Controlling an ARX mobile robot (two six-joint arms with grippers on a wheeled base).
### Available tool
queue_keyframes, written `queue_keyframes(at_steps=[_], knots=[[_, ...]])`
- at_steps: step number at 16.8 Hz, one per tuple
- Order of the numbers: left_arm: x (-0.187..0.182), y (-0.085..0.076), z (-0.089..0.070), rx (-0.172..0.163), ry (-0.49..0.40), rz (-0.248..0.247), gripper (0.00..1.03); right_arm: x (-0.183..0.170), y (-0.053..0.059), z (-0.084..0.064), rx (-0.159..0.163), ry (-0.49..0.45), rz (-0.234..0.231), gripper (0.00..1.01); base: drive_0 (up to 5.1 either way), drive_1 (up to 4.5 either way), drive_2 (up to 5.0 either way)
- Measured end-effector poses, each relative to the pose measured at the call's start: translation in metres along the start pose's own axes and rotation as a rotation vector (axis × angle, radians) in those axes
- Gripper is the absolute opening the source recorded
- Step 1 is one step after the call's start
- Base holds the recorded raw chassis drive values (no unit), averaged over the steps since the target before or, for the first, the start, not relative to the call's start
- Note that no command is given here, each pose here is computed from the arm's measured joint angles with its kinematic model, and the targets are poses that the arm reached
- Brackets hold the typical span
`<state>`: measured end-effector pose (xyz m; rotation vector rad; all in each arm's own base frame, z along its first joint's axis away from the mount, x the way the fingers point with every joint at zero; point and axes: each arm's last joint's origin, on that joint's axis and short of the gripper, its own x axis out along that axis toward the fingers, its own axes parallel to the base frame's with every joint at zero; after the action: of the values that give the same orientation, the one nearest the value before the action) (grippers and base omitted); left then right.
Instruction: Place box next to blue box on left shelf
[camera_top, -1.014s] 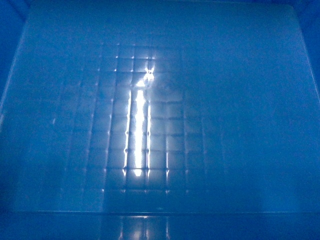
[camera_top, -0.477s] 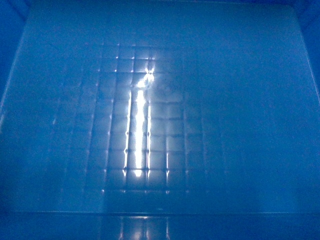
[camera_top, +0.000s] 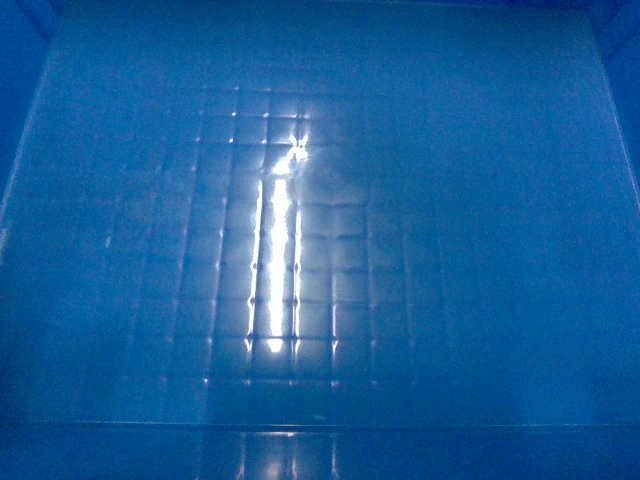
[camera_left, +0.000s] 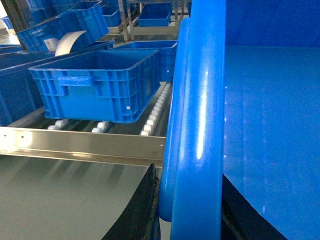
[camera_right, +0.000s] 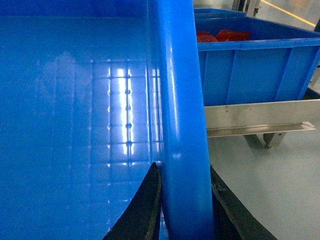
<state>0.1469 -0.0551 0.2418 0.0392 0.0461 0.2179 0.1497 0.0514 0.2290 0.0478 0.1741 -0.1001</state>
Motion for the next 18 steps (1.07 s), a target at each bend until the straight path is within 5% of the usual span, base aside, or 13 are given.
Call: queue_keyframes(at_steps=[9,18], knots=[[0.0,0.0,0.0,0.0,0.0,0.0,0.2,0.0,0.0,0.0,0.0,0.0,0.0,0.17,0.0,0.0,0.0],[-0.0001,0.0001,0.0001,0.0,-0.001,0.0,0.2,-0.0004,-0.0002,0.0003,0.001,-0.002,0.0,0.17,0.1,4.28,-4.2]])
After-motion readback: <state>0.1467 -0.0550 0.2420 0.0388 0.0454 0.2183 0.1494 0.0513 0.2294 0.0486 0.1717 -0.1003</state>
